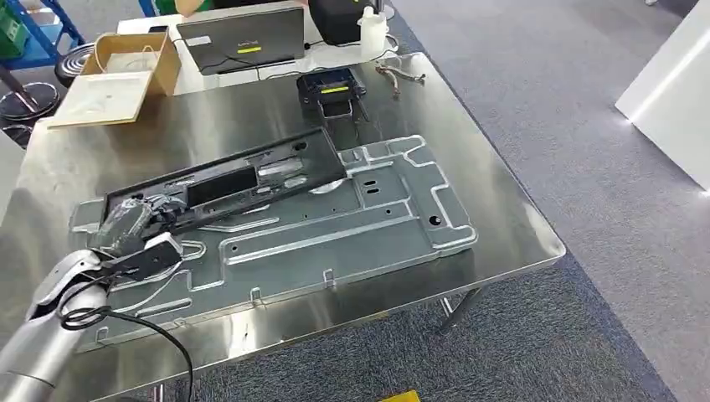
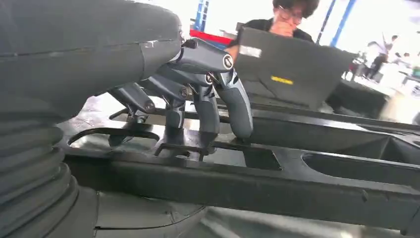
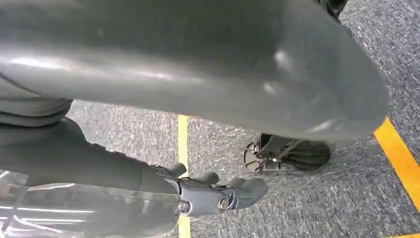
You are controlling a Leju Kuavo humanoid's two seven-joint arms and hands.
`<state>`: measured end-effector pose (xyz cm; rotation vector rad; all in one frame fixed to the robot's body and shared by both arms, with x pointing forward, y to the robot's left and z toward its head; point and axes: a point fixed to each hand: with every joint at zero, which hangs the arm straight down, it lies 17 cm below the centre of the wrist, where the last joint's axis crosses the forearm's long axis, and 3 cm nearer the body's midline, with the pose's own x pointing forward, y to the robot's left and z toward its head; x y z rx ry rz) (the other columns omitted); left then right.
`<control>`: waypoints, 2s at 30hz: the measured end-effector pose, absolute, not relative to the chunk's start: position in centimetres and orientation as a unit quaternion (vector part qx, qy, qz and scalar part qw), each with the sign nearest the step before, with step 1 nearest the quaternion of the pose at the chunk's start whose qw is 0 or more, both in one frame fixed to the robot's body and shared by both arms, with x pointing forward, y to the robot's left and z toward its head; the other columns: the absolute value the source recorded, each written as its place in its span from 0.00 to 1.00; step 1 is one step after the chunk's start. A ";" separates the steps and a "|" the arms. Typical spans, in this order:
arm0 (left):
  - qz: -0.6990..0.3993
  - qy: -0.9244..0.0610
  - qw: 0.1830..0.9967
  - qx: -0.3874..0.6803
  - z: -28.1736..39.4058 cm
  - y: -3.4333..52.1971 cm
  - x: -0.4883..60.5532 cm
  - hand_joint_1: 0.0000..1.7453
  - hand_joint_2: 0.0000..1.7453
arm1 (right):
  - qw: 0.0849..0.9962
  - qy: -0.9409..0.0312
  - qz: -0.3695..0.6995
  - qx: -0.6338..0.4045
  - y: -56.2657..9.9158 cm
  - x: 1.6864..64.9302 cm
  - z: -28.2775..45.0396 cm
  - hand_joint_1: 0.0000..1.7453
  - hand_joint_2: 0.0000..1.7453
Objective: Take the parts from the cabinet and place them on the table.
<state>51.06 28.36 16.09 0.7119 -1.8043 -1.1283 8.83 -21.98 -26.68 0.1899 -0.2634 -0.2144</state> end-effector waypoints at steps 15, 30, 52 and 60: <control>-0.492 -0.723 0.428 0.227 13.2 25.6 49.2 1.00 1.00 | 0.983 -0.130 -0.087 0.096 -22.0 8.7 -26.7 0.00 0.00; -0.491 -0.713 0.449 0.221 12.0 25.9 48.9 0.00 0.00 | 0.983 -0.130 -0.087 0.095 -22.0 8.6 -26.7 0.00 0.00; -0.385 -0.798 0.298 0.355 27.1 27.3 47.3 0.00 0.00 | 0.982 -0.131 -0.092 0.095 -22.1 8.7 -26.7 0.00 0.00; -0.365 -0.811 0.270 0.367 30.1 27.6 46.4 0.00 0.00 | 0.982 -0.131 -0.093 0.095 -22.1 8.7 -26.7 0.00 0.00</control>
